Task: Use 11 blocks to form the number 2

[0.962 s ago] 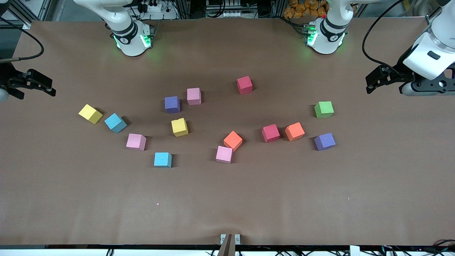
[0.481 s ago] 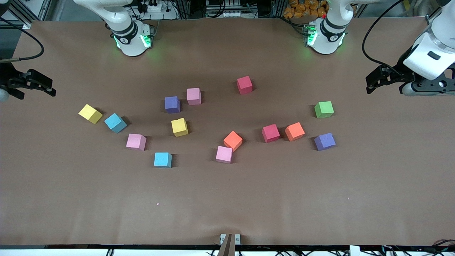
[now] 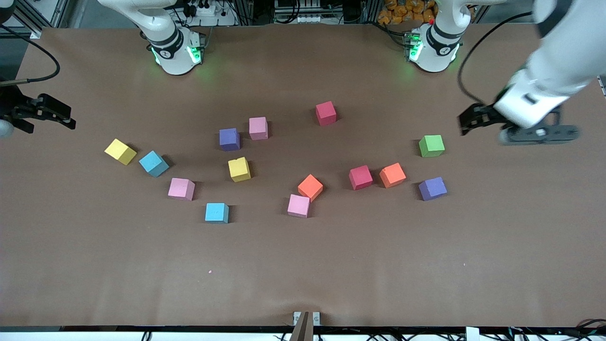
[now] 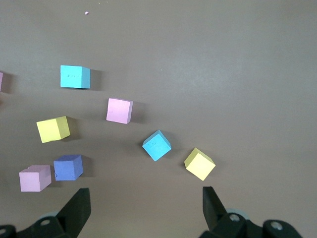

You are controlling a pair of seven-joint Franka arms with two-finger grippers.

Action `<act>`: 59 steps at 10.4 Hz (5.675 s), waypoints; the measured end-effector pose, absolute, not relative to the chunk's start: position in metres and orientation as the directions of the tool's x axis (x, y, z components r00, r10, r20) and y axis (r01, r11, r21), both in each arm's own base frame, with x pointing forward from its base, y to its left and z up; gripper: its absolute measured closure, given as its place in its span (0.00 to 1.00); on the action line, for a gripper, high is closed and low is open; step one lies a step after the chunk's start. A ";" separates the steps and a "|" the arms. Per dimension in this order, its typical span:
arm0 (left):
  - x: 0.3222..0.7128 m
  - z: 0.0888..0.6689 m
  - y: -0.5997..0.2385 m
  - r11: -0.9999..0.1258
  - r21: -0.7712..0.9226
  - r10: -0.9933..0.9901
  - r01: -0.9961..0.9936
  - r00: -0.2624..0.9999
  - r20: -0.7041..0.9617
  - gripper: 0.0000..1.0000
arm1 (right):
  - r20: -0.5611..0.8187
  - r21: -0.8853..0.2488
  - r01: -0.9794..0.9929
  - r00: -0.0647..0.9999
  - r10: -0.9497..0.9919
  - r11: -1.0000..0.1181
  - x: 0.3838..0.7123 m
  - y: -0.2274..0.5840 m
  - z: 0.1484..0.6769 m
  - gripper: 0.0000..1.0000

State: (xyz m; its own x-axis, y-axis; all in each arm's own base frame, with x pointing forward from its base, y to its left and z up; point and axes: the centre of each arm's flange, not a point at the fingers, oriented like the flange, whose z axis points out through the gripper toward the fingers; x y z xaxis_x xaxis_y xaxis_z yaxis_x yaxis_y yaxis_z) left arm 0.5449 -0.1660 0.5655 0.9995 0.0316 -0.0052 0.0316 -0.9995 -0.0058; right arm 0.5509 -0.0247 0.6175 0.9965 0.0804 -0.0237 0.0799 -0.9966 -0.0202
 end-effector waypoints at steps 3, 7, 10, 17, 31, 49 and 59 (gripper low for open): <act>0.516 0.504 -0.262 -0.996 -0.017 0.084 0.083 0.995 -0.062 0.00 | -0.059 -0.024 0.087 0.994 0.088 -0.996 0.563 -0.021 0.594 0.00; 0.463 0.423 -0.376 -0.993 -0.048 0.115 0.109 0.981 -0.154 0.00 | -0.157 -0.028 0.160 0.974 0.163 -0.987 0.603 0.026 0.508 0.00; 0.401 0.346 -0.431 -0.989 -0.045 0.149 0.144 0.977 -0.152 0.00 | -0.212 -0.030 0.252 0.944 0.253 -0.967 0.618 0.088 0.447 0.00; 0.329 0.253 -0.464 -0.975 -0.107 0.215 0.197 0.954 -0.208 0.00 | -0.274 -0.035 0.425 0.866 0.417 -0.905 0.588 0.201 0.396 0.00; 0.316 0.196 -0.470 -0.970 -0.117 0.234 0.211 0.941 -0.245 0.00 | -0.265 -0.073 0.431 0.861 0.434 -0.899 0.501 0.243 0.289 0.00; 0.273 0.197 -0.527 -0.997 -0.073 0.019 0.004 0.980 -0.199 0.39 | -0.281 -0.155 0.217 0.926 0.253 -0.964 0.443 0.233 0.238 0.00; 0.330 0.241 -0.536 -0.985 -0.126 0.145 0.122 0.971 -0.193 0.00 | -0.292 -0.150 0.105 0.945 0.145 -0.983 0.408 0.298 0.240 0.00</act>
State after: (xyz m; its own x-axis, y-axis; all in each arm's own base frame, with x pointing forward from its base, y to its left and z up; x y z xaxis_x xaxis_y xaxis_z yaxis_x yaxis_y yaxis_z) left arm 0.3301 -0.5363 0.2414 0.9705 0.1446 -0.1927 0.1216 -0.9845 -0.1263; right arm 0.4084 0.2983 0.2397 0.9453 0.1453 -0.2919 0.1049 -0.9832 -0.1496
